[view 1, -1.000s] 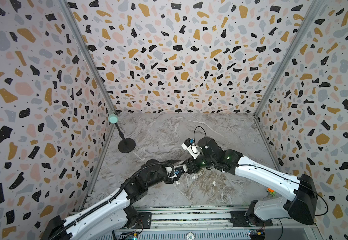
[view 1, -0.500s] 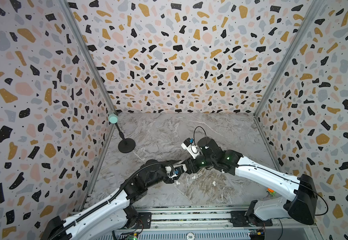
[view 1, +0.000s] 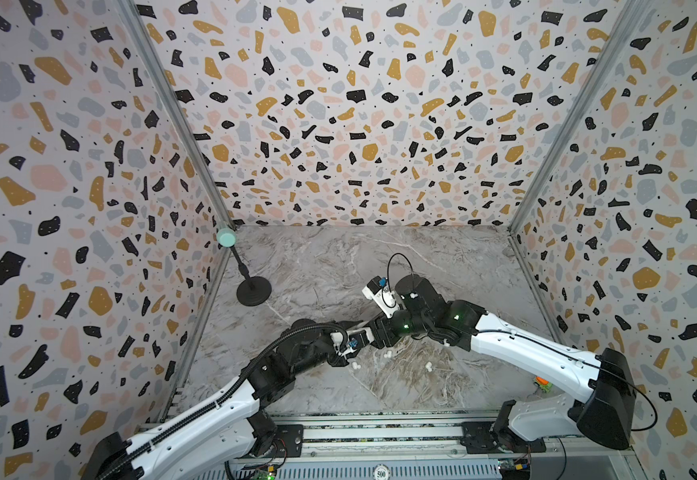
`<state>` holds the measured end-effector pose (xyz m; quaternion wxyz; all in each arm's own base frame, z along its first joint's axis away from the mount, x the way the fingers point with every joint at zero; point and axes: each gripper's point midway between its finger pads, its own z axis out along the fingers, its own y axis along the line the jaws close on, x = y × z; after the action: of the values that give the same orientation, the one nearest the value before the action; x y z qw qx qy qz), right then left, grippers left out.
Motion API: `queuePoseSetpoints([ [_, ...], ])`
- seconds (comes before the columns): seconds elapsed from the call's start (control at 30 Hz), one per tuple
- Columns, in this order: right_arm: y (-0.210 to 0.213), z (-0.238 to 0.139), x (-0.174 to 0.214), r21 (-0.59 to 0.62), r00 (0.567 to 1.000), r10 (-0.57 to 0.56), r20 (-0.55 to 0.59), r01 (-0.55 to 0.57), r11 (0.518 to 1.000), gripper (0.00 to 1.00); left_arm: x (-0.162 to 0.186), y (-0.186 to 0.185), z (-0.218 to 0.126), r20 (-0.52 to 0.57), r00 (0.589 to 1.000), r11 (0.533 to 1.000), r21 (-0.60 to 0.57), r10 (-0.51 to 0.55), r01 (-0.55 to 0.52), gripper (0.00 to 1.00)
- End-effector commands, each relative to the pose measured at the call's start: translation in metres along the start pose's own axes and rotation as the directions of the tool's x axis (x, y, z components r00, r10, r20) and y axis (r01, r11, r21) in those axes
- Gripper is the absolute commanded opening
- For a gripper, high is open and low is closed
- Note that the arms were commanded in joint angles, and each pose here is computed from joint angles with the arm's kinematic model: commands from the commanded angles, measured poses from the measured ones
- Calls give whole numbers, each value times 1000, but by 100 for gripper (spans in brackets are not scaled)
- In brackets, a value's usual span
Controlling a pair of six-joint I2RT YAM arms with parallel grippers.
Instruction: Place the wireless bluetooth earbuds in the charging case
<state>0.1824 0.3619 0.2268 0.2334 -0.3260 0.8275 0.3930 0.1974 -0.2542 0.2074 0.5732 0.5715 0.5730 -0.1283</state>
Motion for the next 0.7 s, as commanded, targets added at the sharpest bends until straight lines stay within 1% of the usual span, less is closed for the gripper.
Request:
queuePoseSetpoints([
  [0.0, 19, -12, -14, -55, 998, -18, 65, 22, 998, 0, -13, 7, -2, 47, 998, 999, -36, 37, -36, 27],
  [0.03, 20, -12, -14, -60, 998, -20, 64, 24, 998, 0, -13, 9, -2, 45, 998, 998, -48, 40, -38, 26],
  [0.07, 21, -12, -14, -65, 998, -21, 64, 25, 998, 0, -14, 11, -3, 47, 998, 997, -58, 43, -40, 20],
  [0.1, 21, -12, -14, -65, 998, -20, 64, 24, 998, 0, -14, 12, -3, 47, 998, 997, -62, 48, -45, 13],
  [0.13, 21, -12, -14, -64, 998, -18, 64, 22, 998, 0, -14, 14, -3, 45, 997, 996, -69, 57, -54, 0],
  [0.17, 22, -13, -14, -64, 998, -16, 65, 20, 998, 10, -15, 15, -4, 46, 997, 995, -75, 63, -59, 0],
  [0.3, 23, -17, -15, -67, 997, -10, 76, 15, 998, 63, -19, 22, -7, 59, 997, 992, -115, 52, -45, 0],
  [0.4, 19, -22, -16, -37, 996, -7, 90, 11, 999, 97, -20, 24, -9, 67, 997, 992, -121, 26, -18, 0],
  [0.43, 16, -24, -18, -19, 995, -4, 100, 6, 1000, 99, -21, 23, -9, 71, 997, 993, -115, 17, -9, 0],
  [0.57, 17, -41, -27, -22, 989, -7, 145, 10, 1000, 99, -24, 21, -12, 70, 997, 995, -88, -44, 51, 0],
  [0.67, 20, -67, -38, -12, 978, -30, 205, 34, 999, 99, -29, 16, -16, 73, 987, 988, -41, -146, 149, 0],
])
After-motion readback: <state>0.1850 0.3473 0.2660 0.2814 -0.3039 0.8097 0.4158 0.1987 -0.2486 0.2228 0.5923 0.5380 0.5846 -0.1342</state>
